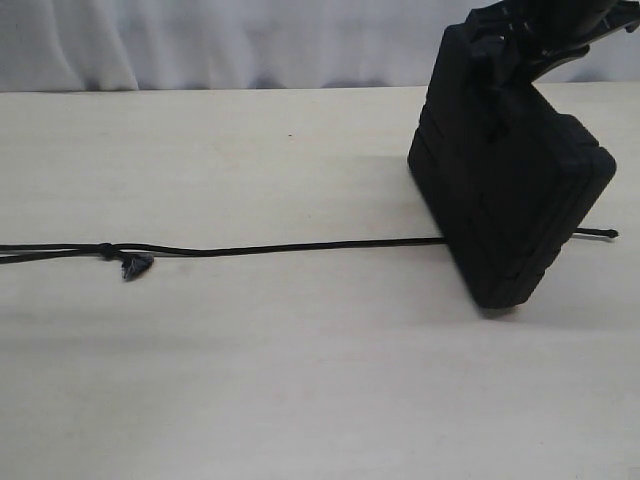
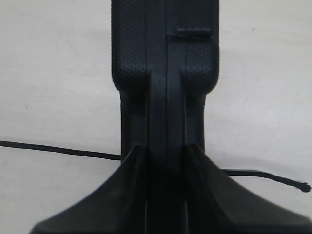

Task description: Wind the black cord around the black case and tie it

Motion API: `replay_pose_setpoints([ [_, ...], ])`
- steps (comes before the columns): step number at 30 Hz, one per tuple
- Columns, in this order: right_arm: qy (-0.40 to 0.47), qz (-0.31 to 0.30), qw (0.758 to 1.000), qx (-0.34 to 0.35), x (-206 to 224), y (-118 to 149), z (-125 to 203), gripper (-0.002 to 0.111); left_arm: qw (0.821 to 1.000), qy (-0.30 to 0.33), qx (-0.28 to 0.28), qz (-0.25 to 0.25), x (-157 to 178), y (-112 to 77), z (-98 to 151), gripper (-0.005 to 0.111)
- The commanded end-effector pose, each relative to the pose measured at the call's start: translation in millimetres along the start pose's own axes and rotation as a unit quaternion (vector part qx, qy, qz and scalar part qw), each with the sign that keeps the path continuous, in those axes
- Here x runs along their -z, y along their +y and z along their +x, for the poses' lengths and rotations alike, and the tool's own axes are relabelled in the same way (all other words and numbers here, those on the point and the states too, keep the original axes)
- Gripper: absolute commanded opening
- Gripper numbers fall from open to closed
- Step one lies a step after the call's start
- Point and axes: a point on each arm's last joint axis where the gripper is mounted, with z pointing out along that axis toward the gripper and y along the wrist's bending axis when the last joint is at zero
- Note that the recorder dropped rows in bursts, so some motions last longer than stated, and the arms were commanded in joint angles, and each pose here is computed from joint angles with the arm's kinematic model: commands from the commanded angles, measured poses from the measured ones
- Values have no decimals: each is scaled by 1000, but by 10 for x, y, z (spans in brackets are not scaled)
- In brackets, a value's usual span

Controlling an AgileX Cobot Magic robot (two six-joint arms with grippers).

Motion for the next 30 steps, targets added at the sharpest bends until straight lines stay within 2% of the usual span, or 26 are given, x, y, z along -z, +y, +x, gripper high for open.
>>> replay_pose_setpoints([
  [1,15,9,1000,8,-19,-47,27,4,969,196,-69,-132,-519,433,520,0],
  [2,15,9,1000,8,-19,-47,27,4,947,252,-91,-176,-619,581,686,0],
  [3,14,9,1000,8,-19,-47,25,4,932,290,-109,-191,-716,673,835,0],
  [7,11,9,1000,8,-19,-47,20,4,902,367,-178,-145,-904,783,1281,0],
  [10,11,9,1000,8,-19,-47,20,4,889,385,-210,-128,-958,816,1379,0],
  [12,11,9,1000,8,-19,-47,20,4,884,399,-182,-162,-1014,869,1360,0],
  [14,10,9,1000,8,-19,-47,18,4,887,398,-136,-189,-1067,883,1304,0],
  [17,10,9,1000,8,-19,-47,18,4,902,387,-103,-164,-1154,776,1244,0],
  [19,10,9,1000,8,-19,-47,18,4,896,411,-115,-120,-1218,649,1271,0],
  [21,10,9,1000,8,-19,-47,18,4,877,466,-104,-55,-1298,535,1312,0],
  [22,10,9,1000,8,-19,-47,18,4,857,508,-90,5,-1343,451,1346,0],
  [23,11,9,1000,8,-19,-47,20,4,828,551,-74,73,-1345,354,1383,0],
  [24,12,9,1000,8,-19,-47,23,4,802,575,-60,152,-1374,255,1403,0],
  [25,15,9,1000,8,-19,-47,28,4,786,578,-48,213,-1412,173,1414,0],
  [27,20,9,1000,8,-18,-47,37,4,780,567,-35,261,-1485,83,1436,0],
  [28,20,9,1000,8,-18,-47,37,4,781,566,-40,261,-1499,70,1450,0],
  [30,20,9,1000,8,-18,-47,37,4,775,573,-100,249,-1507,88,1494,0],
])
